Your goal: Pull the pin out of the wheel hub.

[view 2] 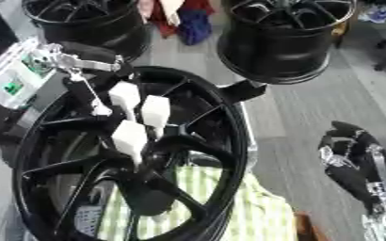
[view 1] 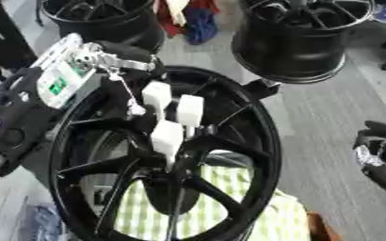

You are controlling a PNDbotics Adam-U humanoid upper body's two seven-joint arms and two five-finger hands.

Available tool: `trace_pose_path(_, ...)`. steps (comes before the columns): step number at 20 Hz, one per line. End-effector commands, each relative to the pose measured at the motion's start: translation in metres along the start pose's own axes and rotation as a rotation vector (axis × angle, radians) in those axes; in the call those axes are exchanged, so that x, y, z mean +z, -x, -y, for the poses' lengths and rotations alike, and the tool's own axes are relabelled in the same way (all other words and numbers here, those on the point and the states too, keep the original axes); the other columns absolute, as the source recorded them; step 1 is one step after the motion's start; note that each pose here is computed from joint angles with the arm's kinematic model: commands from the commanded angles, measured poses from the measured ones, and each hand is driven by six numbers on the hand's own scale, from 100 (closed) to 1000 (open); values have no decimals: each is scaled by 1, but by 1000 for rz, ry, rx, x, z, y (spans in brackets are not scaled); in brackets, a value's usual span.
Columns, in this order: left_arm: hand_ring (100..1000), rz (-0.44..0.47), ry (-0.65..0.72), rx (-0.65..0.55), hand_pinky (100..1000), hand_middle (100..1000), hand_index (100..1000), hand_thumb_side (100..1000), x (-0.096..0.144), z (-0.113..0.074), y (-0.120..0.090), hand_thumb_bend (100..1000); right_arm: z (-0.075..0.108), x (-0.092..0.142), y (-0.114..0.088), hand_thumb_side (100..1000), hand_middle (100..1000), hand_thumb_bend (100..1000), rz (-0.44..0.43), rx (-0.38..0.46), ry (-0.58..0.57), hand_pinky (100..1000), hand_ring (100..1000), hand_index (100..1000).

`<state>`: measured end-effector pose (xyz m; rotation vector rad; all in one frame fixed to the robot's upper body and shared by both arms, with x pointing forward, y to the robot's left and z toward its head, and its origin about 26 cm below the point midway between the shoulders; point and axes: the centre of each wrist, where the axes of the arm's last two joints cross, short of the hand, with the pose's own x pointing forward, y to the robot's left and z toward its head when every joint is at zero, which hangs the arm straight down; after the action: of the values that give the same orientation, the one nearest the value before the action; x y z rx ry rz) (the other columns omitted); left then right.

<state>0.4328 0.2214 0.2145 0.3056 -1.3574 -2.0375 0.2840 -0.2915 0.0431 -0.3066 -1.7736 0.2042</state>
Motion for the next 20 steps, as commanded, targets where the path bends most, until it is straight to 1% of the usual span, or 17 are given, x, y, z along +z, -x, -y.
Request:
trace_pose_path(1,401,40,-14,-49,433,427,610,144,18,-21,0,100,5,-3,-4,206,652,118,19,14,0,676,596,791)
trace_pose_path(6,393,46,-108,-42,429,418,595,150,40,-43,-4,100,5,-2,-4,206,652,117,17,15,2,676,596,791)
trace_pose_path(9,393,10,-217,-58,438,418,596,157,72,-61,-3,100,7,-1,-3,208,653,115,12,18,7,676,596,791)
trace_pose_path(12,398,-72,-322,-70,446,423,601,162,111,-68,3,100,10,0,-2,207,653,114,11,27,19,676,596,791)
trace_pose_path(13,401,-110,-353,-69,449,427,605,100,126,-68,7,100,11,-1,-2,211,653,117,10,29,23,676,596,791)
trace_pose_path(14,403,-148,-378,-65,452,429,607,162,140,-65,11,100,12,0,-2,208,653,113,10,31,28,676,596,791)
trace_pose_path(15,407,-186,-398,-58,455,433,612,100,153,-61,15,100,13,0,-1,208,653,113,8,33,32,676,596,791)
trace_pose_path(16,407,-229,-416,-45,455,433,612,164,166,-55,20,100,13,0,-1,209,653,113,7,34,37,676,596,791)
trace_pose_path(17,406,-270,-432,-29,453,432,611,162,178,-48,26,100,14,0,-1,208,653,112,6,35,43,676,596,792)
trace_pose_path(20,405,-394,-472,47,450,433,612,158,211,-18,45,105,15,0,-1,209,653,111,6,35,56,677,596,792)
